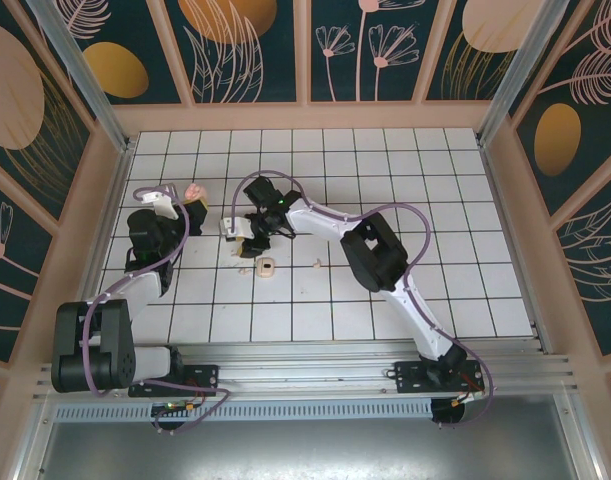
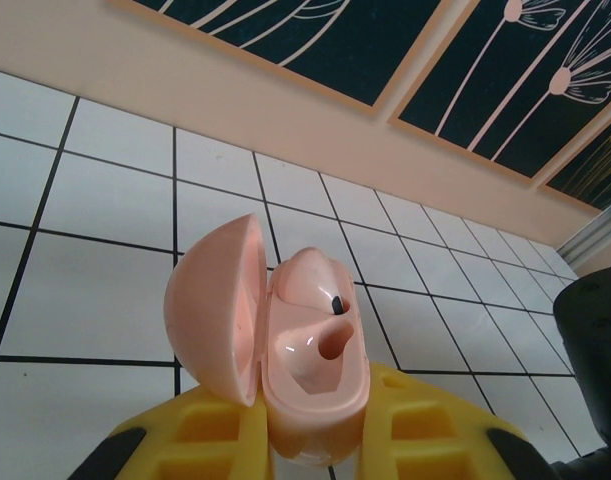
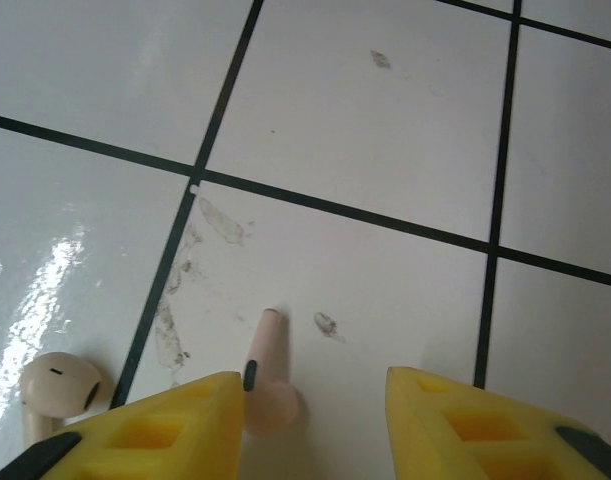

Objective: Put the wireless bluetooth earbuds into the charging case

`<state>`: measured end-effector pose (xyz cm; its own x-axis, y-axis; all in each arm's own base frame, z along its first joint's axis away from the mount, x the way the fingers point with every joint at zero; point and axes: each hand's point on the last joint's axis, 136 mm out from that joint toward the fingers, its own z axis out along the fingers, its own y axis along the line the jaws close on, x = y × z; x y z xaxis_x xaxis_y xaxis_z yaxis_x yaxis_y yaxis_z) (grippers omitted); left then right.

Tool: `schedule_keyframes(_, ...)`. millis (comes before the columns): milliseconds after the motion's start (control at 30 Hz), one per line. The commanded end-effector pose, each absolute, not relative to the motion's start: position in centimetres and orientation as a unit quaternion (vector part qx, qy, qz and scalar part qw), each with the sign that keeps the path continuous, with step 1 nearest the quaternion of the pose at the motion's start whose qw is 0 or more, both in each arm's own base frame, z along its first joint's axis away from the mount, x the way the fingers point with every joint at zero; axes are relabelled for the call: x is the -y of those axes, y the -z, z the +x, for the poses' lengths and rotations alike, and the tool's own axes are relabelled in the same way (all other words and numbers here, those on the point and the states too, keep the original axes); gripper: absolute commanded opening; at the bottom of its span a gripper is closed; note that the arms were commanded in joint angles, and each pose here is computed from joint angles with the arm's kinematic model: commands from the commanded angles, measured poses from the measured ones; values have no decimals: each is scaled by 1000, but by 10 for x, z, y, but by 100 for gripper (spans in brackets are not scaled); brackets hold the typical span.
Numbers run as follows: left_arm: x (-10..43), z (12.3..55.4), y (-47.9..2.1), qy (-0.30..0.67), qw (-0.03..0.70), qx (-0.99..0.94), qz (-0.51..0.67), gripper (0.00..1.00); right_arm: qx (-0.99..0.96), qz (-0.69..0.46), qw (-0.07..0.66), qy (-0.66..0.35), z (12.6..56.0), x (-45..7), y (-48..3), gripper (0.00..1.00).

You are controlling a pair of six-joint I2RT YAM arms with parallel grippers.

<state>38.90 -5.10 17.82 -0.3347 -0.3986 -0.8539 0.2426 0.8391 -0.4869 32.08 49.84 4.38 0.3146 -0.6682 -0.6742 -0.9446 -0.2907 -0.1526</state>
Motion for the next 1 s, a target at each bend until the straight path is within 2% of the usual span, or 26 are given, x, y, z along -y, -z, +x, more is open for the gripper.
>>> schedule_keyframes(0, 48, 394, -194, 276, 592, -755, -50, 14, -512, -774, 256, -272, 308, -500, -40, 43)
schedule_keyframes(500, 47, 392, -194, 273, 592, -757, -49, 14, -521, -774, 246, -264, 307, -504, -22, 37)
schedule_keyframes(800, 48, 393, -194, 271, 591, -759, -41, 14, -525, -772, 250, -255, 311, -504, -21, 18)
schedule_keyframes(967, 49, 393, -196, 262, 589, -764, -29, 13, -515, -775, 269, -248, 315, -504, -37, 15)
